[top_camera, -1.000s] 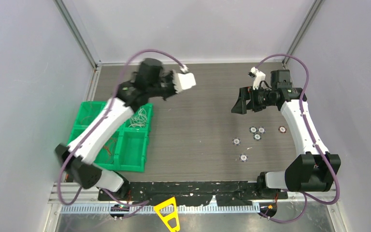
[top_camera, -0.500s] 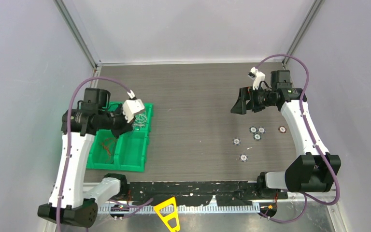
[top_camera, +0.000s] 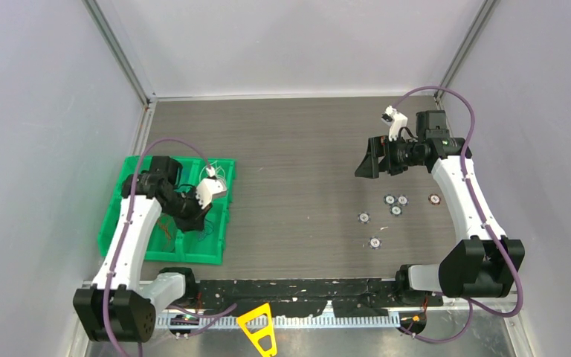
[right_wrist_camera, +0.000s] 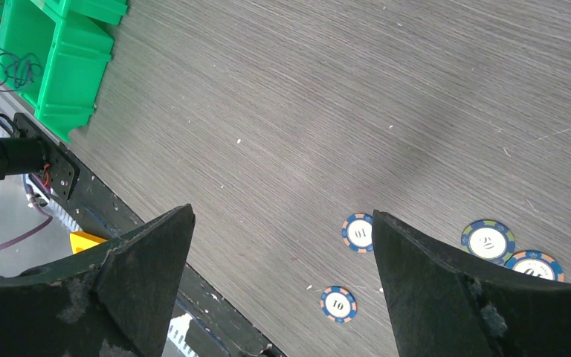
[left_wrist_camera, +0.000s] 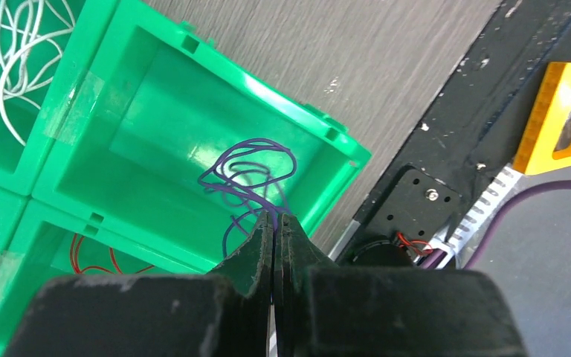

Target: Untangle the cables

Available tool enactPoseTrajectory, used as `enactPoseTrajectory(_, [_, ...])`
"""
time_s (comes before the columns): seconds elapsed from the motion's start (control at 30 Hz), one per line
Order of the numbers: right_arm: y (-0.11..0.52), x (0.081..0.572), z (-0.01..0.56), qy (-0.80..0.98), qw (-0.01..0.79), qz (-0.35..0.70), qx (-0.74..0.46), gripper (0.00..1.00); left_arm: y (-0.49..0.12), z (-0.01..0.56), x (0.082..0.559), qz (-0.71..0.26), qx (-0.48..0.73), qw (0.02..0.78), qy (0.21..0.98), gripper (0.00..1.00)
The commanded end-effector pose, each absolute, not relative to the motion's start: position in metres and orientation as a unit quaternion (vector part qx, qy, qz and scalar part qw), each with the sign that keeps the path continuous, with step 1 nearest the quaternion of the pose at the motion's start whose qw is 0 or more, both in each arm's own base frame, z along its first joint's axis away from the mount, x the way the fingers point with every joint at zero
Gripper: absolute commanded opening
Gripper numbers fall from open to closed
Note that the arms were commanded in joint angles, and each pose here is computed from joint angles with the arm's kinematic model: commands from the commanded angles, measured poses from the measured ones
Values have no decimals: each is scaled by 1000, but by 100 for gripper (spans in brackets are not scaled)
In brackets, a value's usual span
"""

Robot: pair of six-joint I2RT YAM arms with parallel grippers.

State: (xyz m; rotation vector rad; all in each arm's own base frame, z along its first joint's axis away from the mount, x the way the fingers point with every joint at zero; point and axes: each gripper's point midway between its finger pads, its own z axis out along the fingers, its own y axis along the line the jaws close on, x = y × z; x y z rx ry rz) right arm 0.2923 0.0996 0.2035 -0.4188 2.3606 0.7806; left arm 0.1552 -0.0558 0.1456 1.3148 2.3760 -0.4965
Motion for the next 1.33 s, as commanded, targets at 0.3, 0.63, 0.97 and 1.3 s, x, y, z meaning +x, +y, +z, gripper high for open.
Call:
enactPoseTrajectory(0.3, [101, 294, 217, 880, 327, 298, -171, 95, -51, 158, 204, -151, 455, 213, 852, 79])
enactPoseTrajectory(0.63, [101, 294, 234, 868, 359, 291, -181, 95, -79, 302, 273, -181, 284, 370, 866, 100])
enactPoseTrajectory(0.97, [51, 319, 219, 885, 412, 175, -126, 95, -65, 299, 367, -160, 56, 433, 886, 100])
enactPoseTrajectory(1.3, [38, 330, 197, 895, 408, 155, -91, 95, -47, 254, 350, -99, 96, 399, 907, 99])
